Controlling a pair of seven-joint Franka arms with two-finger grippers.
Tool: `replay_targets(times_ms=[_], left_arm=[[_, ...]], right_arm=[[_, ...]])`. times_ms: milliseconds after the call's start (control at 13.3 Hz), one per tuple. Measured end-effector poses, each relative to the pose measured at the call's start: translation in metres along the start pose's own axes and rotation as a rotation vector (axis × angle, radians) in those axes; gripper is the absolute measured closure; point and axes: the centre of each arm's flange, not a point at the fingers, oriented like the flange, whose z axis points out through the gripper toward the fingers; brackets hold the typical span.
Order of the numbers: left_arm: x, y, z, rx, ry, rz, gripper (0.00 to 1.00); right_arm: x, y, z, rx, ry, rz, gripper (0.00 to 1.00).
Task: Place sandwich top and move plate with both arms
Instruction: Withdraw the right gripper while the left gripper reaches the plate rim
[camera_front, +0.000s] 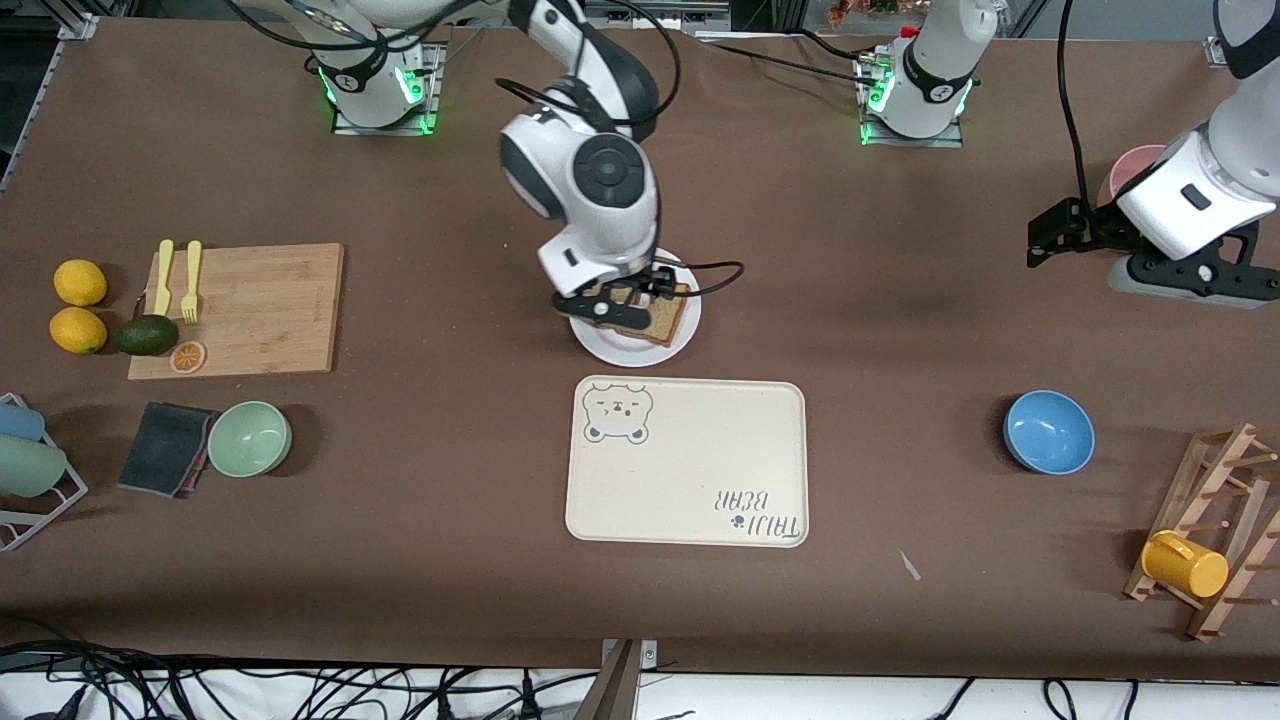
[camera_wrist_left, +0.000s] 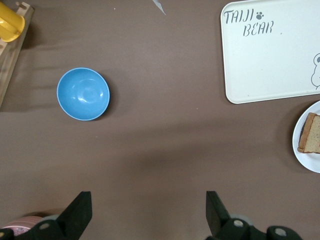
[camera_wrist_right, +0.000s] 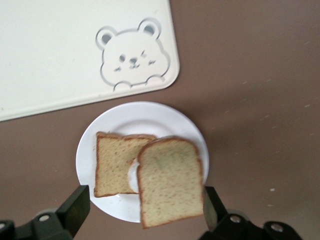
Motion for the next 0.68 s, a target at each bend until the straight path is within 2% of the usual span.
replay_targets(times_ms=[301,526,677], left_arm=[[0.016,0.012,0.036,-0.018,-0.079,0.022,0.00],[0.024,0.040,0.058,-0.110,-0.131,0.052,0.00],[0.035,0.060,0.085,-0.214,-0.182,0.063,0.00]], right_arm=[[0.053,0.106,-0.090,-0.011,-0.013,-0.121,0.00],[0.068,0.179,-0.132,-0.018,-0.018,-0.179,0.00],[0.079,0.230,-0.157,-0.017,-0.018,-0.207,0.00]])
